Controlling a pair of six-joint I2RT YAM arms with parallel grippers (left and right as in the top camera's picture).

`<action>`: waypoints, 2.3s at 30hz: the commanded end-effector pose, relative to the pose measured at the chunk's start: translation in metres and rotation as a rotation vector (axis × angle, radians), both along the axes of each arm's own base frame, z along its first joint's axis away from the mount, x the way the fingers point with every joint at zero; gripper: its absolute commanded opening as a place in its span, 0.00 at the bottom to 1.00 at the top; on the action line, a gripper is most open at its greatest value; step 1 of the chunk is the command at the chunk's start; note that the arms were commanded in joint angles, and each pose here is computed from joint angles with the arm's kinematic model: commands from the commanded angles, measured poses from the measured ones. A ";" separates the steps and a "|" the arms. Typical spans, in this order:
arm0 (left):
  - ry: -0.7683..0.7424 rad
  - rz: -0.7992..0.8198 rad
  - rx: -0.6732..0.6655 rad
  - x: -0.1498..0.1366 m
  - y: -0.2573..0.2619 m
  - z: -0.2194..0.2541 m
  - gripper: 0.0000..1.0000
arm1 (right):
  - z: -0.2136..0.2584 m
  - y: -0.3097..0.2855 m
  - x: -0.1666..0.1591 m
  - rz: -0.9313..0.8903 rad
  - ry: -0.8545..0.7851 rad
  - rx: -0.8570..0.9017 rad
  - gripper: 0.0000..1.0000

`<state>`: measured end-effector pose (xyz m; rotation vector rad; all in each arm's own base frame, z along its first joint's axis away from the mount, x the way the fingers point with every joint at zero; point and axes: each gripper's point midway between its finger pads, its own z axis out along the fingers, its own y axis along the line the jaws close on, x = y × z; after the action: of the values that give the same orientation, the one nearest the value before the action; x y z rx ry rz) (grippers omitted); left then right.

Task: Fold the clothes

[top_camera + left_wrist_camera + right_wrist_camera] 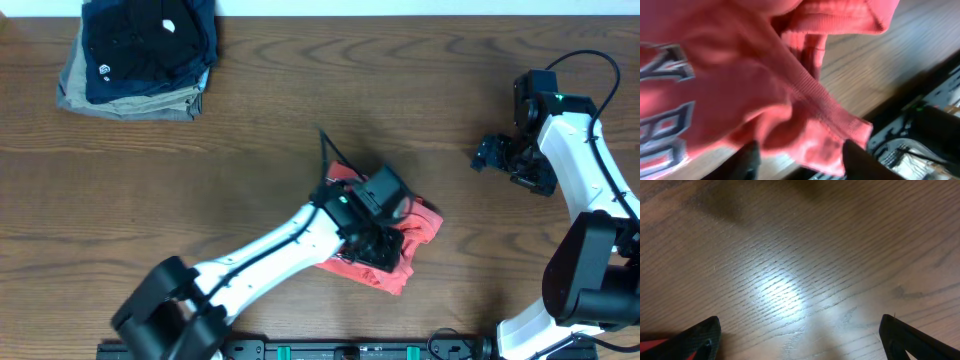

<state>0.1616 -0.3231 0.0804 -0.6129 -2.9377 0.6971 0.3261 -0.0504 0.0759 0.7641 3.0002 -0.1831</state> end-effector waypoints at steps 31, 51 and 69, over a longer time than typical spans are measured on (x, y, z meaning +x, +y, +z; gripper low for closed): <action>-0.042 -0.196 -0.252 -0.037 -0.061 0.055 0.64 | 0.000 -0.002 0.000 0.007 0.003 0.000 0.99; -0.172 0.059 -0.194 0.052 -0.078 -0.003 0.63 | 0.000 -0.002 0.000 0.007 0.003 0.000 0.99; -0.374 -0.009 -0.298 0.097 -0.121 -0.050 0.63 | 0.000 -0.002 0.000 0.007 0.003 0.000 0.99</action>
<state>0.2496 -0.4420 0.0278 -0.8075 -3.1542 1.1447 0.3260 -0.0505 0.0759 0.7646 3.0000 -0.1831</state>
